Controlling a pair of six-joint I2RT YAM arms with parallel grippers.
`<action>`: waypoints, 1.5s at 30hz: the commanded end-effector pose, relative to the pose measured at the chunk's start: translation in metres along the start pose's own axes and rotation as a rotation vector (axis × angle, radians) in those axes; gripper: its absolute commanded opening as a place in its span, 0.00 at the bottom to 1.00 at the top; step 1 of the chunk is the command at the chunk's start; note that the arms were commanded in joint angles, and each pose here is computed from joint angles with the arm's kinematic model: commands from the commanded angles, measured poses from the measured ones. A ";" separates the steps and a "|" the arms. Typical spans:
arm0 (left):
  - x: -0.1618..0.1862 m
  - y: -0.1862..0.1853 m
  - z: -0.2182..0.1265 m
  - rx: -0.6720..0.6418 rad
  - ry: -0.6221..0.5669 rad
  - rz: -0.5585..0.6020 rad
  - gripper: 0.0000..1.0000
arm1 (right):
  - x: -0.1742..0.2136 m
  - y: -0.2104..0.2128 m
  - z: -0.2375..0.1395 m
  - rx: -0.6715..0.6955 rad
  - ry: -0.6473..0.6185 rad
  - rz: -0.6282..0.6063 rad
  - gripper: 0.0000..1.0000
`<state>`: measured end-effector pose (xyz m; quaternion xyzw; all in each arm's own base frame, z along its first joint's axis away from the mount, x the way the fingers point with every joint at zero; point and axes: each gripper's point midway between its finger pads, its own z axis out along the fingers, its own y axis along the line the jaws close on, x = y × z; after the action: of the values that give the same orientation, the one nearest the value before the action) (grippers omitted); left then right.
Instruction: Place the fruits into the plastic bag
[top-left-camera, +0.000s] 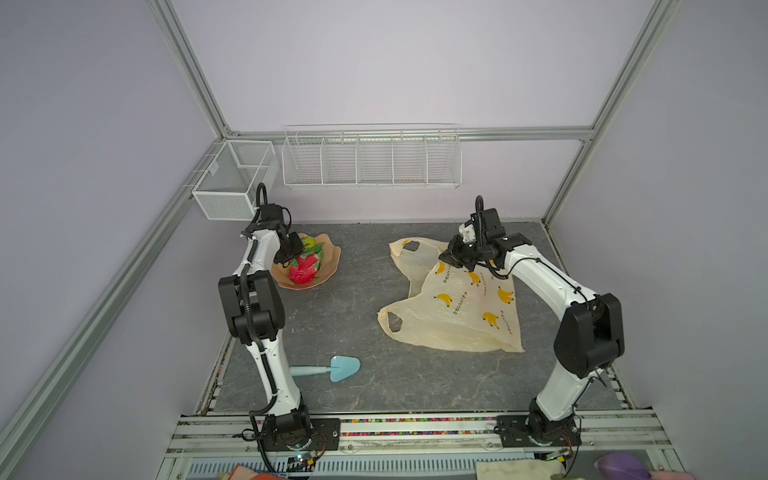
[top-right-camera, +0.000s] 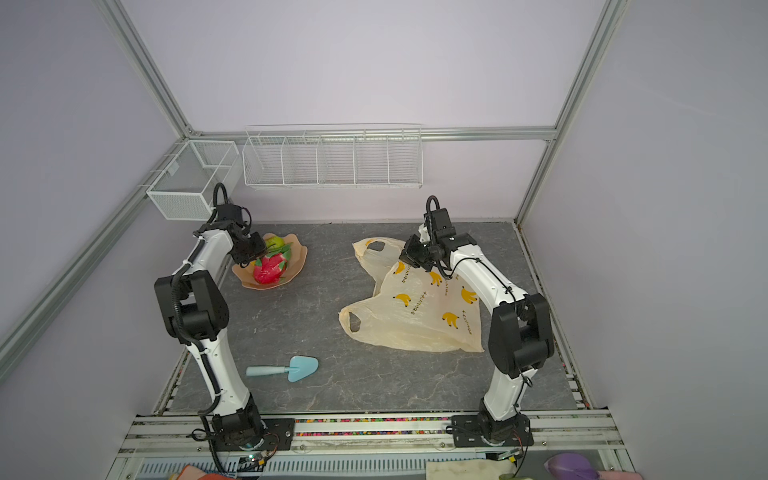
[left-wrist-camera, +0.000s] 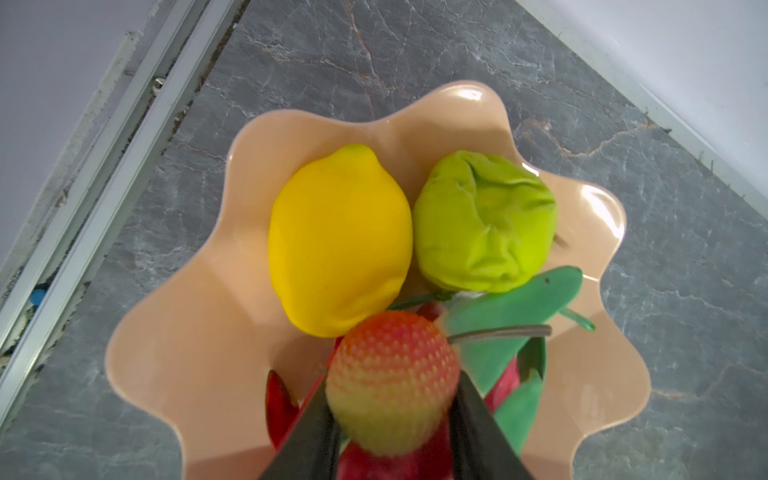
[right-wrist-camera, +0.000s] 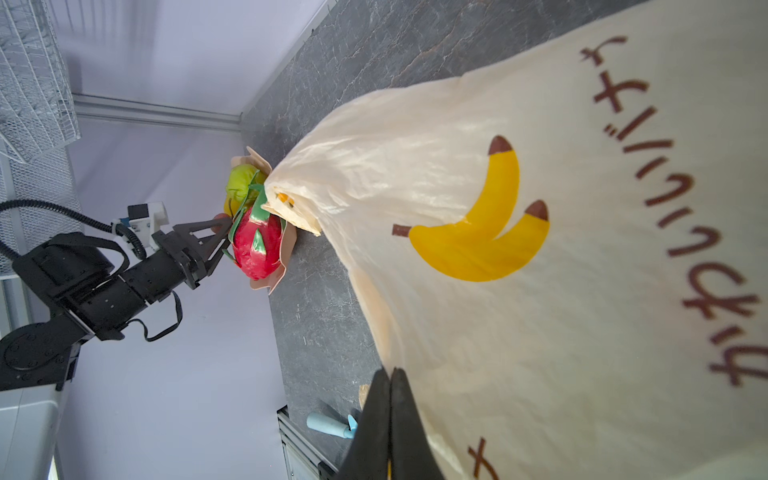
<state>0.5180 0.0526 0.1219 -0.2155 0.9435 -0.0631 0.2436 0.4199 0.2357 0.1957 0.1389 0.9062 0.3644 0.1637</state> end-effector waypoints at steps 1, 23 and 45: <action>-0.001 -0.003 -0.026 0.011 -0.047 0.051 0.29 | -0.003 0.000 -0.005 0.004 -0.011 -0.011 0.07; 0.022 -0.001 -0.058 0.024 -0.076 0.082 0.29 | -0.005 0.001 -0.003 -0.001 -0.005 -0.017 0.07; 0.060 0.037 -0.078 0.071 0.000 -0.067 0.72 | -0.010 -0.002 -0.002 -0.007 -0.001 -0.013 0.07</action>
<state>0.4340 0.0612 0.1514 -0.2241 0.9368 -0.0857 0.2545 0.4253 0.2303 0.1995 0.1362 0.9044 0.3665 0.1710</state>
